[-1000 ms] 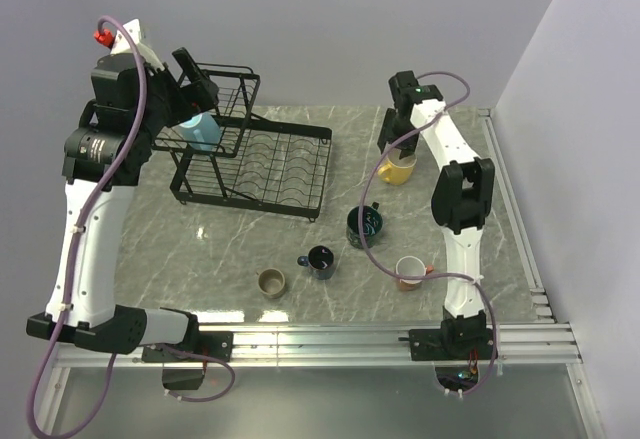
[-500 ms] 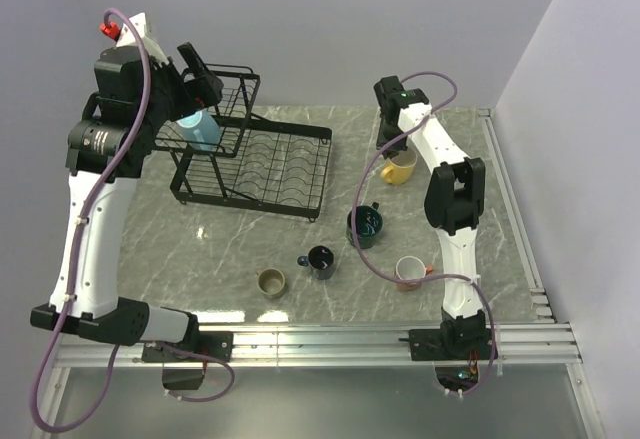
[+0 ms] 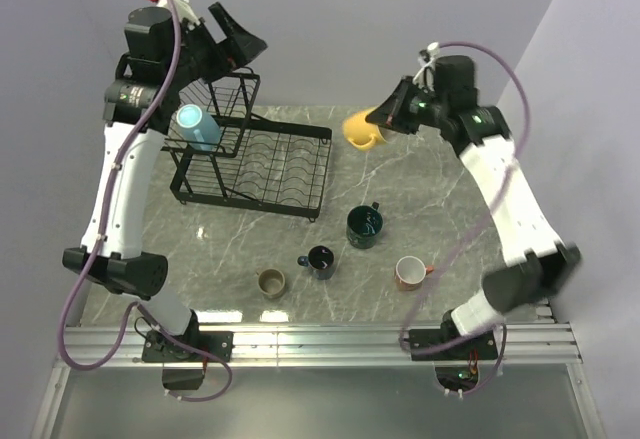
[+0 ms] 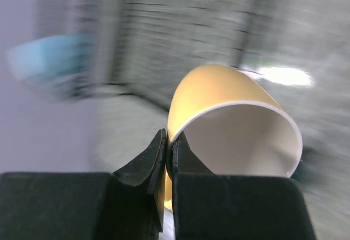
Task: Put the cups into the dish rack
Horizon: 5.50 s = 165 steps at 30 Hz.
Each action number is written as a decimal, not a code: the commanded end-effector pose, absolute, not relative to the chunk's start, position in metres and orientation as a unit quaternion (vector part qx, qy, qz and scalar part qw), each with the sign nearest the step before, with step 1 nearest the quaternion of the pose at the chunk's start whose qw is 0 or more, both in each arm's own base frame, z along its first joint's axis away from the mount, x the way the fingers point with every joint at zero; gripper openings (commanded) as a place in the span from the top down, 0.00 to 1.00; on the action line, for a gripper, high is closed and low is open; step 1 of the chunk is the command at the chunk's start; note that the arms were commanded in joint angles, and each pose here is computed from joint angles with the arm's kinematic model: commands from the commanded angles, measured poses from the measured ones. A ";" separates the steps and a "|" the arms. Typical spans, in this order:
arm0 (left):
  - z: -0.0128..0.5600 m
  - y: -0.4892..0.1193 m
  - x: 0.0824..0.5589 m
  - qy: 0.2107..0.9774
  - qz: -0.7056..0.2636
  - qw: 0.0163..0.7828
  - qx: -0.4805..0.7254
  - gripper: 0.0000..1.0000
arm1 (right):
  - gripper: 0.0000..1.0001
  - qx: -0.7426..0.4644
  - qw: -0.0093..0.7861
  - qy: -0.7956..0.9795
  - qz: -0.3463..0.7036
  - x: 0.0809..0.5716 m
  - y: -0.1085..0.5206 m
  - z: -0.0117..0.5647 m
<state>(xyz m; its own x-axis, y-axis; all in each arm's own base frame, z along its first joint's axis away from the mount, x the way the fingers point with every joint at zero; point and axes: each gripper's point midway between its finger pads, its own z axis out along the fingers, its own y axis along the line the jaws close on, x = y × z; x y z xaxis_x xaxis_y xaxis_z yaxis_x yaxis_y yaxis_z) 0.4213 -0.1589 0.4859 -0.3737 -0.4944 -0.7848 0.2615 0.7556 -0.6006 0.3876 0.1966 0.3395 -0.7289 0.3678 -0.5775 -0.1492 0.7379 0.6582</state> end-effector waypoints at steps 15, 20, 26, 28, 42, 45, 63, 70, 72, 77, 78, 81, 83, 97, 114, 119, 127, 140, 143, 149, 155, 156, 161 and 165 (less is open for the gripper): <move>0.505 -0.281 0.337 0.584 -0.742 0.324 0.054 0.01 | 1.00 -0.090 0.463 0.623 0.624 0.265 0.222 0.527; 0.514 -0.294 0.312 0.566 -0.764 0.301 0.081 0.01 | 1.00 -0.088 0.465 0.622 0.623 0.265 0.221 0.529; 0.498 -0.305 0.310 0.611 -0.728 0.301 0.079 0.02 | 1.00 -0.100 0.473 0.605 0.633 0.259 0.220 0.543; 0.486 -0.307 0.314 0.631 -0.714 0.297 0.064 0.03 | 1.00 -0.100 0.476 0.602 0.633 0.256 0.218 0.545; 0.510 -0.312 0.282 0.576 -0.769 0.259 0.103 0.14 | 1.00 -0.102 0.479 0.604 0.628 0.261 0.219 0.536; 0.509 -0.319 0.281 0.585 -0.765 0.245 0.112 0.15 | 1.00 -0.104 0.482 0.600 0.630 0.262 0.219 0.539; 0.514 -0.324 0.275 0.583 -0.771 0.220 0.132 0.67 | 1.00 -0.083 0.504 0.598 0.618 0.275 0.208 0.534; 0.516 -0.325 0.280 0.593 -0.757 0.236 0.141 1.00 | 0.79 -0.061 0.502 0.614 0.606 0.282 0.205 0.523; 0.510 -0.324 0.289 0.606 -0.744 0.244 0.137 1.00 | 0.59 -0.053 0.501 0.622 0.600 0.285 0.203 0.518; 0.520 -0.299 0.312 0.610 -0.728 0.287 0.127 1.00 | 0.28 -0.032 0.507 0.637 0.580 0.291 0.193 0.507; 0.519 -0.295 0.317 0.612 -0.724 0.292 0.126 1.00 | 0.27 -0.032 0.507 0.638 0.579 0.291 0.193 0.505; 0.519 -0.276 0.339 0.627 -0.699 0.324 0.116 1.00 | 0.26 -0.023 0.505 0.646 0.572 0.292 0.189 0.497; 0.516 -0.261 0.359 0.645 -0.669 0.353 0.110 1.00 | 0.27 -0.016 0.505 0.655 0.562 0.294 0.187 0.490; 0.493 -0.128 0.489 0.722 -0.426 0.545 -0.027 1.00 | 0.27 0.024 0.451 0.706 0.545 0.276 0.182 0.419; 0.457 -0.023 0.551 0.748 -0.182 0.632 -0.089 1.00 | 0.29 0.032 0.422 0.734 0.531 0.271 0.183 0.395; 0.434 -0.018 0.556 0.767 -0.169 0.611 -0.100 1.00 | 0.29 0.040 0.413 0.740 0.529 0.271 0.183 0.382; 0.427 -0.028 0.556 0.740 -0.107 0.659 -0.083 1.00 | 0.30 0.037 0.405 0.742 0.533 0.273 0.186 0.378; 0.383 -0.021 0.553 0.770 -0.070 0.631 -0.057 1.00 | 0.30 0.033 0.394 0.751 0.529 0.280 0.192 0.367; 0.383 -0.025 0.553 0.772 -0.063 0.632 -0.036 1.00 | 0.30 0.032 0.390 0.753 0.528 0.281 0.194 0.365; 0.370 -0.036 0.553 0.784 -0.068 0.617 -0.016 0.56 | 0.30 0.032 0.385 0.756 0.528 0.283 0.196 0.362; 0.373 -0.035 0.551 0.783 -0.062 0.619 -0.024 0.13 | 0.30 0.032 0.385 0.758 0.525 0.286 0.196 0.360; 0.375 -0.034 0.550 0.782 -0.060 0.620 -0.024 0.10 | 0.30 0.033 0.383 0.759 0.526 0.286 0.196 0.359; 0.392 -0.033 0.547 0.769 -0.063 0.635 -0.032 0.01 | 0.30 0.034 0.383 0.760 0.525 0.286 0.196 0.357; 0.408 -0.032 0.543 0.759 -0.066 0.647 -0.038 0.01 | 0.30 0.035 0.382 0.760 0.524 0.287 0.196 0.355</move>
<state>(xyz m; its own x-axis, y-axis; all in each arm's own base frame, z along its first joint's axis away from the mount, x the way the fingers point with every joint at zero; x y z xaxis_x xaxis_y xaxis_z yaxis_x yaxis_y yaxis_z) 0.5561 -0.0322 0.3338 -0.3296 -0.1248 -0.9358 0.0152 0.9904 -0.1375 0.2858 0.1944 0.3488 -0.7285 0.4619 -0.5060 -0.3028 0.4455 0.8425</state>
